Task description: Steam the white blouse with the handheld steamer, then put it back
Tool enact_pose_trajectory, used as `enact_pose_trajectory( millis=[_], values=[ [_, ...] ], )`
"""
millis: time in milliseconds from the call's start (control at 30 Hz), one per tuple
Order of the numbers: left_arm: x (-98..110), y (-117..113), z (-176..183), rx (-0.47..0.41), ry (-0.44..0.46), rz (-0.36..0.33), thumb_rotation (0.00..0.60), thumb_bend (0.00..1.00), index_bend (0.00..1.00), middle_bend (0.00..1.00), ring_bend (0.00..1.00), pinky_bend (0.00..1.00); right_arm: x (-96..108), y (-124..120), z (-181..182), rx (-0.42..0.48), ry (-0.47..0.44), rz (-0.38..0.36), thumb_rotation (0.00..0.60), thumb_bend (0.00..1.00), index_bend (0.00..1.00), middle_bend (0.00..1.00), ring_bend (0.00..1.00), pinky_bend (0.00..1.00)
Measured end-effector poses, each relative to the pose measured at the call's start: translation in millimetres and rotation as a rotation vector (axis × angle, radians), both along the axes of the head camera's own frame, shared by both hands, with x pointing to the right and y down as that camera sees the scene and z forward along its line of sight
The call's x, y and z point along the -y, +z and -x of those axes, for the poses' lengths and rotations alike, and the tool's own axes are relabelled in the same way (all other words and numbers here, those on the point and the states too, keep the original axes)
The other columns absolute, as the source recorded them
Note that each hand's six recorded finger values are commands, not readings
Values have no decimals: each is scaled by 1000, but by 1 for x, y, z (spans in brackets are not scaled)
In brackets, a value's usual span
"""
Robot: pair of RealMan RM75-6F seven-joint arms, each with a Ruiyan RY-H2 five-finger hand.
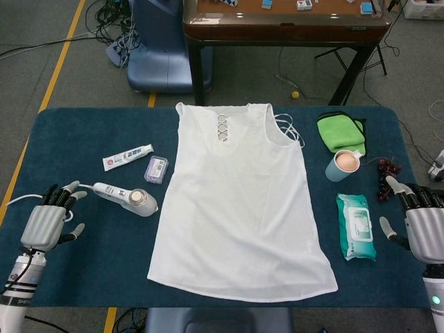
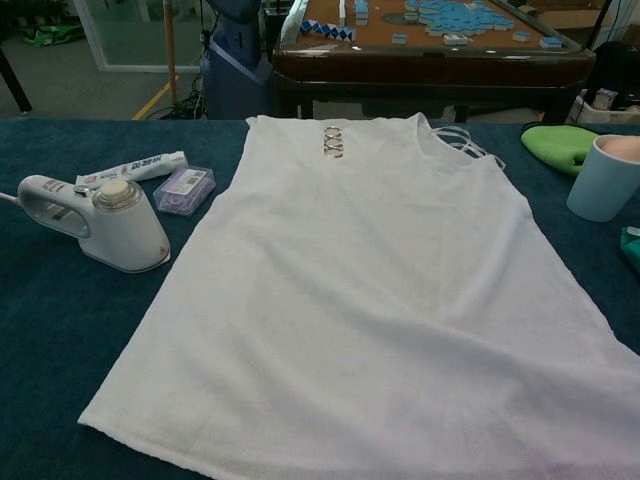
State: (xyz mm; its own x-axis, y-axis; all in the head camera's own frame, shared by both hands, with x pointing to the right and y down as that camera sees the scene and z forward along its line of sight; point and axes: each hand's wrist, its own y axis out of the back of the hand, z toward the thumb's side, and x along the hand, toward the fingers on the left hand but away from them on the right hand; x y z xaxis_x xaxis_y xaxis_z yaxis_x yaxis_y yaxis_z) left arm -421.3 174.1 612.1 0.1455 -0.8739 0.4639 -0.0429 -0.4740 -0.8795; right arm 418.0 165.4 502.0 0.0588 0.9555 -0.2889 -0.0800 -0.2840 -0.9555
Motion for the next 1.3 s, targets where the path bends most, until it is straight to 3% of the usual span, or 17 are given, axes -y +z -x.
enact_pose_trajectory(
  millis=[333,667,1300],
  values=[
    [33,47,-26,-19,75,55,600,246,194,83,131,30,-5,-1,-3,2,14,12,600,329,124,261,193,195],
    [50,84,-42,-20,100,99,600,246,194,83,132,30,-12,0,-9,10,36,32,600,329,124,259,193,195],
    [74,120,-49,18,109,120,600,246,228,135,156,30,-20,-1,-16,14,62,44,600,329,124,257,193,195]
  ],
)
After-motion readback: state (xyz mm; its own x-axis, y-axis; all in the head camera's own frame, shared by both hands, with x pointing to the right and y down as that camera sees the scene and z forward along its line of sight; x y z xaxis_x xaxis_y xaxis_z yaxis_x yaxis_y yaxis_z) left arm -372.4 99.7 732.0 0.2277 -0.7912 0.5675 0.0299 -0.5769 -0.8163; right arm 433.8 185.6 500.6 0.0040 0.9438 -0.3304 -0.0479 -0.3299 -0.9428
